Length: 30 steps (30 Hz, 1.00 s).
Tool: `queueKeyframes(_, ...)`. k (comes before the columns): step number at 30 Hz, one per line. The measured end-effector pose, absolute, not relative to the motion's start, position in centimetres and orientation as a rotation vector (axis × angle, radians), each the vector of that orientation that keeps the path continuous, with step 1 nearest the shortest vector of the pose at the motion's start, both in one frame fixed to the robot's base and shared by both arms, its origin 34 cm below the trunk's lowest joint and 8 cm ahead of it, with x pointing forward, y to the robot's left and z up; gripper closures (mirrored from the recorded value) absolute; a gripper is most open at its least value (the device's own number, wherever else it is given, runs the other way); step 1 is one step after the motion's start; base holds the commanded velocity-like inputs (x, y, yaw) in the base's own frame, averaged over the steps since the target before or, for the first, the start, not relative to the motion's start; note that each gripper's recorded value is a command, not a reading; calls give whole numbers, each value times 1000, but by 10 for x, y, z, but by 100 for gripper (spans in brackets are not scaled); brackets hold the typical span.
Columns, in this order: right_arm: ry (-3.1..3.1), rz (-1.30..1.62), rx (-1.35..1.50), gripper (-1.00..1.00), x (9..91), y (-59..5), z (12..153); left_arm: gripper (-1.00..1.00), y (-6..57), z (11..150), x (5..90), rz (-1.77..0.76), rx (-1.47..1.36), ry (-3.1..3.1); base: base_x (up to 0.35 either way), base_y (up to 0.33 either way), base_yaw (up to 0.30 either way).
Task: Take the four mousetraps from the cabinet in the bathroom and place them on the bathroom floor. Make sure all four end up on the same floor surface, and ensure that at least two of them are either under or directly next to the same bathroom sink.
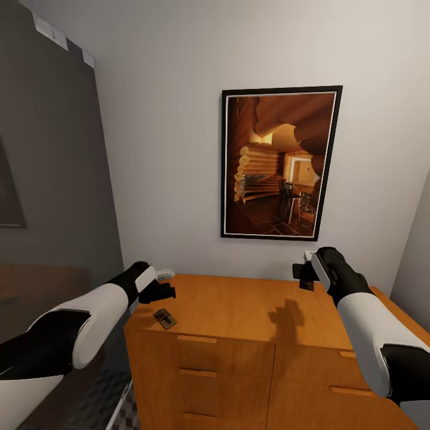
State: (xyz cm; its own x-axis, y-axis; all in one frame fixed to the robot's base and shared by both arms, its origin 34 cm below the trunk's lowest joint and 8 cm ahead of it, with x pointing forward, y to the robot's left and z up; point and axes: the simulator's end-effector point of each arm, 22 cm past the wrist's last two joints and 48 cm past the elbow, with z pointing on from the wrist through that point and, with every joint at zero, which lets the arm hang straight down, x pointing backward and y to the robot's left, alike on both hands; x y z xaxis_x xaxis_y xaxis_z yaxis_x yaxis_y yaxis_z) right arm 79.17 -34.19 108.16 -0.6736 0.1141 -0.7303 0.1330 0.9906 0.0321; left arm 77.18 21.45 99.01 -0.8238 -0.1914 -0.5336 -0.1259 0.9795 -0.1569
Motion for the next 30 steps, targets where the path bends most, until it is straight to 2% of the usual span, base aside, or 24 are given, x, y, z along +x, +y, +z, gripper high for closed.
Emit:
queueKeyframes(21, 2315, -76, 161, 100, 791, -349, 1082, -100, 215, 994, 776, -145, -218, 2529, 2, 0, 0)
queueKeyframes(30, 2314, -86, 158, 100, 791, -350, 1082, -100, 215, 999, 781, -144, -222, 2499, 213, 0, 0)
